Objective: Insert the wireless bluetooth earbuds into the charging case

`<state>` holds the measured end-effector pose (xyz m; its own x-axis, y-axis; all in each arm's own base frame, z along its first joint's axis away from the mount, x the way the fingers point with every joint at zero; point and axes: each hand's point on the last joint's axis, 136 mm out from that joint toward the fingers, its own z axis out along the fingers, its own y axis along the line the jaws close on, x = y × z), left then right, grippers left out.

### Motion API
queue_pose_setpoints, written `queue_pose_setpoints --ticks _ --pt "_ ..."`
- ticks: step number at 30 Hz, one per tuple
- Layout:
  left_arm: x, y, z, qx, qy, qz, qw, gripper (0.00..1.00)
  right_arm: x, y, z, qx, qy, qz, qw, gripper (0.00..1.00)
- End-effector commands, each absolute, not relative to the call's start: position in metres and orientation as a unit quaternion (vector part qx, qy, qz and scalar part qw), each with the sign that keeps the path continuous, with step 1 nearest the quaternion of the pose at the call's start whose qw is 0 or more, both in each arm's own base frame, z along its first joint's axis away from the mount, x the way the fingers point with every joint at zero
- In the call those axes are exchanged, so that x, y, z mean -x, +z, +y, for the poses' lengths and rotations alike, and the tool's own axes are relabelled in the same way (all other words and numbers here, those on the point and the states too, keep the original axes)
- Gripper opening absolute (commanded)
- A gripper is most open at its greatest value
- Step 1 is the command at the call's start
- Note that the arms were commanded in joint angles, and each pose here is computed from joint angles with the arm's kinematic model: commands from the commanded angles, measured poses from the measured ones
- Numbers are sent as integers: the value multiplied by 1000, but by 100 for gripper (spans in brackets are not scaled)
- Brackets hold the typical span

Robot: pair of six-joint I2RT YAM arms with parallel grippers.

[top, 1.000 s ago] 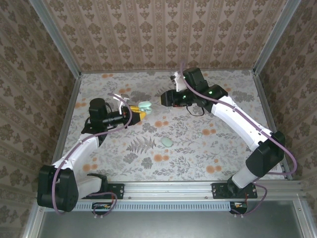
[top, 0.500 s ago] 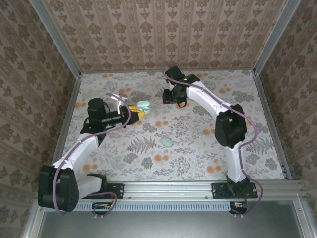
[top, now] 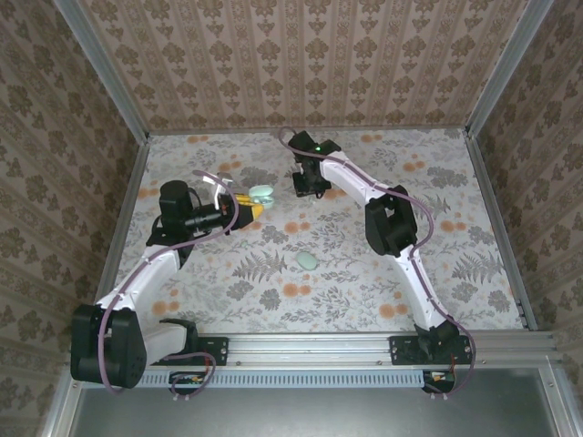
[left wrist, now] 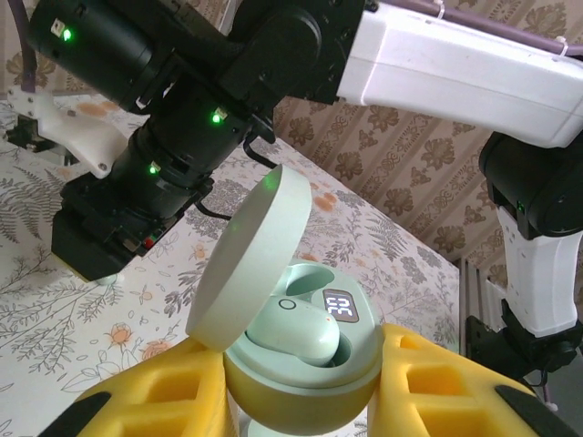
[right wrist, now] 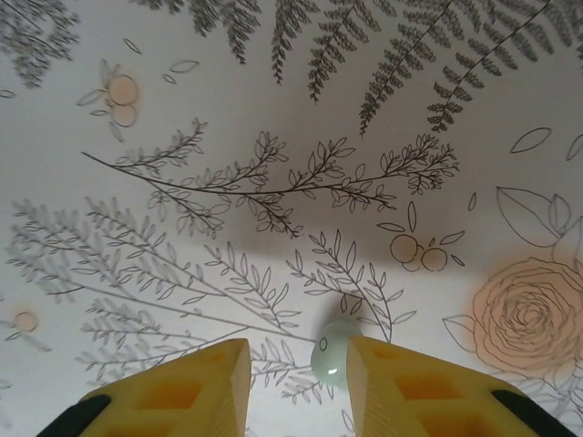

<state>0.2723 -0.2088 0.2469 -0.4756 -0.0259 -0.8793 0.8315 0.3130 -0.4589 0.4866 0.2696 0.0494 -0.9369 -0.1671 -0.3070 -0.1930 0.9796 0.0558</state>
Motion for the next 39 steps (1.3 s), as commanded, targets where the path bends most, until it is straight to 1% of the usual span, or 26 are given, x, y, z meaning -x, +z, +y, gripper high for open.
queue_pose_setpoints --ticks 1,5,13,16,23,28,32,36,39 --pt "-267 242 -208 -301 -512 687 418 7 -479 42 259 103 5 986 133 34" --pt "-267 241 -207 -301 -511 688 418 7 -476 33 258 111 -6 986 123 35" --pt "-267 241 -207 -301 -511 688 417 7 -473 18 256 118 -15 987 111 35" --pt "-267 240 -206 -301 -511 689 417 7 -472 16 257 119 -16 987 109 33" --pt "-267 242 -206 -300 -512 688 418 7 -470 20 256 124 -15 986 109 25" --pt "-266 245 -206 -301 -511 686 421 7 -465 43 254 119 4 984 135 21" --pt "-265 249 -206 -303 -511 683 424 8 -453 74 251 111 35 980 163 21" --pt "-262 255 -209 -313 -513 675 429 8 -429 114 242 96 71 973 198 20" --pt "-259 260 -213 -321 -515 668 432 8 -403 142 236 89 112 964 224 20"
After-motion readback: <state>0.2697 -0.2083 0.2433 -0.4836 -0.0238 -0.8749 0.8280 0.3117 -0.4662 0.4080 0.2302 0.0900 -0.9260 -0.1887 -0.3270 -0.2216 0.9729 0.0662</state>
